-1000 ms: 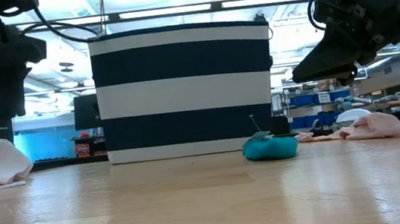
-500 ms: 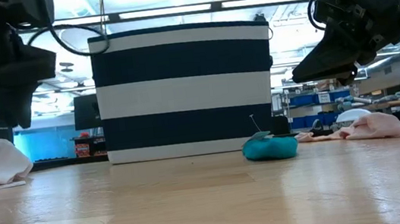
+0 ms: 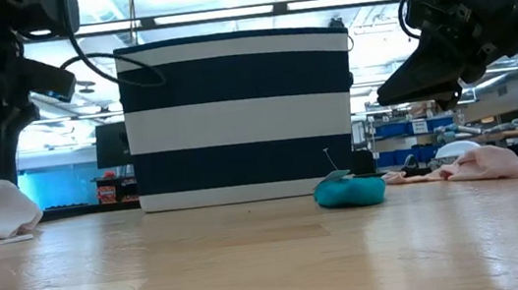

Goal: Sort clothes
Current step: Put the white underwear into the blue bin

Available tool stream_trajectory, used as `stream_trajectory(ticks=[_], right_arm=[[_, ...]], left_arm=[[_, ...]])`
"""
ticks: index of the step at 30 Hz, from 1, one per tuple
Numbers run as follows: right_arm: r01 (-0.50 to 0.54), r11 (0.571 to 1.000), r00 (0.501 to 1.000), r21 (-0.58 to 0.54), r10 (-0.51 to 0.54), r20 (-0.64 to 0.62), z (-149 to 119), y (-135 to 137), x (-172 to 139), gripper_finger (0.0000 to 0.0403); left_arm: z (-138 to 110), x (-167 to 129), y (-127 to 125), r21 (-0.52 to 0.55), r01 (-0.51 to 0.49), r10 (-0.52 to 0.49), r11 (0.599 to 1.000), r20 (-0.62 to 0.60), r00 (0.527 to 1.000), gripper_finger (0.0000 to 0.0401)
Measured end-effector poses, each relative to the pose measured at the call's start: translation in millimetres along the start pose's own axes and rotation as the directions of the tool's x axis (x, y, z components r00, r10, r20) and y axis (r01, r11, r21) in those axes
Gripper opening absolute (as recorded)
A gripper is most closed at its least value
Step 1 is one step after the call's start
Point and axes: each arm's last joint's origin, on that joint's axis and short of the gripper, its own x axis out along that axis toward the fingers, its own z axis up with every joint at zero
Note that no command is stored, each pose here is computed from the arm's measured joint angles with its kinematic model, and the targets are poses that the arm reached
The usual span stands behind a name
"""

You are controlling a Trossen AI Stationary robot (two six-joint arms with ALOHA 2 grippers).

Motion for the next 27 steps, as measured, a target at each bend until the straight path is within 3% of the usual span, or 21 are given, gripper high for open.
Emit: stream_trajectory(ticks=[9, 12, 18, 22, 27], right_arm=[[-0.003, 1.000, 1.000, 0.003, 0.003, 0.007, 0.7, 0.4, 0.0, 0.0077], [-0.006, 1.000, 1.000, 0.006, 0.006, 0.013, 1.3, 0.7, 0.0, 0.0077], [-0.004, 1.000, 1.000, 0.003, 0.004, 0.008, 0.8, 0.5, 0.1, 0.0077], [-0.004, 1.000, 1.000, 0.003, 0.004, 0.009, 0.8, 0.5, 0.1, 0.0077], [-0.005, 1.000, 1.000, 0.005, 0.005, 0.013, 1.3, 0.5, 0.2, 0.0077]], left_arm=[[1.3, 22.9, -4.5, 0.079, 0.000, 0.005, 0.997, -0.060, 0.998, 0.0192], [-1.8, 40.0, -6.0, 0.059, 0.045, -0.040, 0.997, -0.089, 0.995, 0.0192], [-10.9, 60.5, -3.1, 0.014, 0.038, -0.036, 0.999, -0.109, 0.993, 0.0187], [-13.9, 66.8, -2.2, -0.014, 0.053, -0.054, 0.999, -0.113, 0.992, 0.0138], [-10.6, 64.3, -5.2, -0.022, 0.088, -0.090, 0.996, -0.105, 0.990, 0.0021]])
